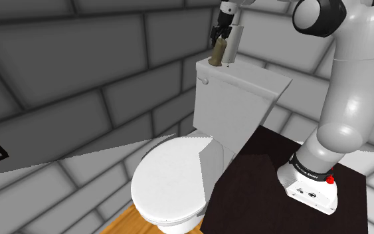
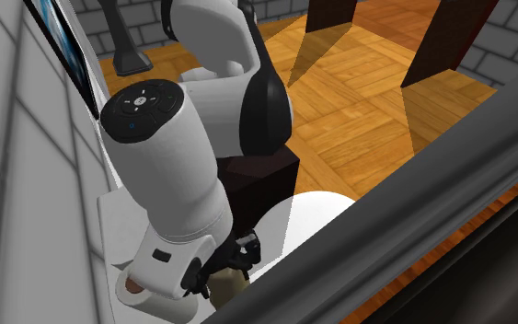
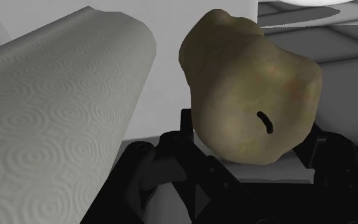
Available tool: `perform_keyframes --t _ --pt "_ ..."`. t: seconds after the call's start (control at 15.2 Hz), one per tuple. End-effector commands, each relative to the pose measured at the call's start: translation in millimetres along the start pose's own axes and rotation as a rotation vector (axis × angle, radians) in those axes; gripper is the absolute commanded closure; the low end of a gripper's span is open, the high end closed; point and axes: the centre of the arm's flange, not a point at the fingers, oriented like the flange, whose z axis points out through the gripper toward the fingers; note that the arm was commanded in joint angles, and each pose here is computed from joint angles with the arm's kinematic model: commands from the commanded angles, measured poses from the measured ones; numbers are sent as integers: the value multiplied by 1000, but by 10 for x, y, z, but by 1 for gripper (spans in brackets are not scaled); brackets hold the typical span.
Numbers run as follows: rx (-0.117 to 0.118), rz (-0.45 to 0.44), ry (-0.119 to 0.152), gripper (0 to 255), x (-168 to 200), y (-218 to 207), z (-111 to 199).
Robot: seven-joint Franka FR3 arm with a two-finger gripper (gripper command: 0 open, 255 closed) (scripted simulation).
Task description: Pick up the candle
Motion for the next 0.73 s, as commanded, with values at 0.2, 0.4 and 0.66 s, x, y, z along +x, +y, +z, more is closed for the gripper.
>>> perform_keyframes --t 0.2,0.4,0.66 --pt "0 0 0 255 36 -11 -259" --pt "0 0 0 255 59 -20 -415" --pt "0 0 0 255 90 -33 -624"
